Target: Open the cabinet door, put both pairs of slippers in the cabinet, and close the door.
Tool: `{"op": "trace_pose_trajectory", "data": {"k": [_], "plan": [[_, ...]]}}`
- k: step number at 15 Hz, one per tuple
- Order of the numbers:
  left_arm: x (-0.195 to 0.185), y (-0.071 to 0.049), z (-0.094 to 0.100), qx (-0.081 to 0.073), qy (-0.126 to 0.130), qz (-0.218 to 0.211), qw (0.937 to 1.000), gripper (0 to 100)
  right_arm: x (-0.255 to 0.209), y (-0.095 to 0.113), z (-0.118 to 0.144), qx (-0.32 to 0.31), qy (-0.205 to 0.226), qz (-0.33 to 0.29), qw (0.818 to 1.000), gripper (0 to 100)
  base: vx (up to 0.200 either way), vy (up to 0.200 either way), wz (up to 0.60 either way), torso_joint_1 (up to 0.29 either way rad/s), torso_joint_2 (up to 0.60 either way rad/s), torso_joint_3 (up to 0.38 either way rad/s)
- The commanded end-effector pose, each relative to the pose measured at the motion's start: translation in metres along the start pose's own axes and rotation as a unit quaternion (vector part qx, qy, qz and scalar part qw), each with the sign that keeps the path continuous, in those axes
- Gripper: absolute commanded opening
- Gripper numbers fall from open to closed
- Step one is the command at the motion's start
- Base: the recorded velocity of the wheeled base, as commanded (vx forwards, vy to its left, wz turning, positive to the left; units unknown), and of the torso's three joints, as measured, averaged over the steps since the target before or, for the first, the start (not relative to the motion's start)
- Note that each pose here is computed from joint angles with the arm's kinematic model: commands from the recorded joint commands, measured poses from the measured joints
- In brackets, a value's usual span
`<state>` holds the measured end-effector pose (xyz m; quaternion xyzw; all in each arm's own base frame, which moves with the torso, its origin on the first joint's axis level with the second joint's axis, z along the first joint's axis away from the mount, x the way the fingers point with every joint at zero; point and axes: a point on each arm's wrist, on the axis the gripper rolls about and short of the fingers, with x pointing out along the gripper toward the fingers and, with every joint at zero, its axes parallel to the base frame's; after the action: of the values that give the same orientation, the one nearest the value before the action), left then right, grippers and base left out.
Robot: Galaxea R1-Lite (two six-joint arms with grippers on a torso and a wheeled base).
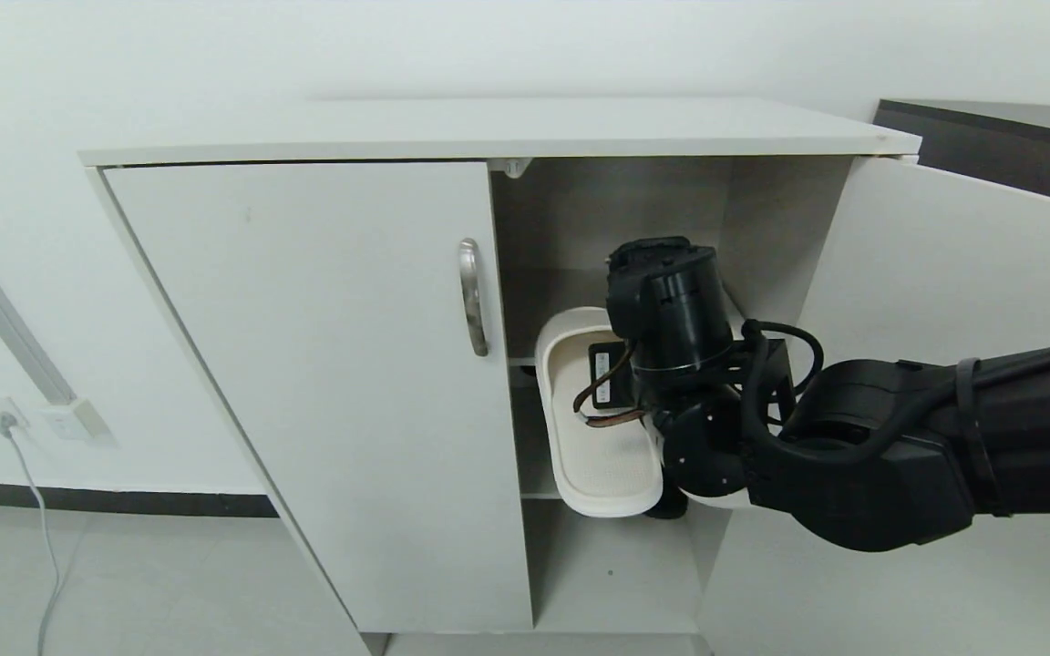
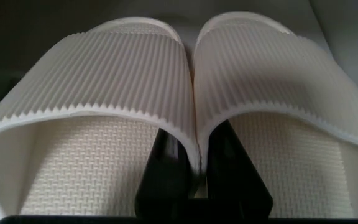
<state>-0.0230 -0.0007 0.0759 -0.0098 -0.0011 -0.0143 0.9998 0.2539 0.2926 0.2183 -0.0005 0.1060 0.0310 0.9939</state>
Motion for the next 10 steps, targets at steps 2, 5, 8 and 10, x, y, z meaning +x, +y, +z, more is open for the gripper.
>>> {"op": "trace_pose_trajectory", "data": {"k": [2, 5, 8, 10], "plan": [[0.0, 0.0, 0.0, 0.0, 0.0, 0.001, 1.0, 0, 0.001, 0.0, -0.004, -0.009, 0.003, -0.001, 1.0, 0, 0.1, 0.0, 0.0, 0.004, 0.0, 0.001], [0.0, 0.0, 0.0, 0.0, 0.001, 0.0, 1.0, 0, 0.008, 0.006, -0.009, -0.01, -0.008, 0.002, 1.0, 0, 0.0, 0.0, 0.0, 0.0, 0.0, 0.0], [0.0, 0.0, 0.0, 0.0, 0.001, 0.0, 1.0, 0, 0.026, 0.007, -0.015, -0.01, -0.012, -0.007, 1.0, 0, 0.0, 0.0, 0.0, 0.0, 0.0, 0.0], [0.0, 0.0, 0.0, -0.001, 0.0, 0.001, 1.0, 0, 0.037, 0.007, -0.012, -0.004, -0.017, -0.014, 1.0, 0, 0.0, 0.0, 0.0, 0.0, 0.0, 0.0]]}}
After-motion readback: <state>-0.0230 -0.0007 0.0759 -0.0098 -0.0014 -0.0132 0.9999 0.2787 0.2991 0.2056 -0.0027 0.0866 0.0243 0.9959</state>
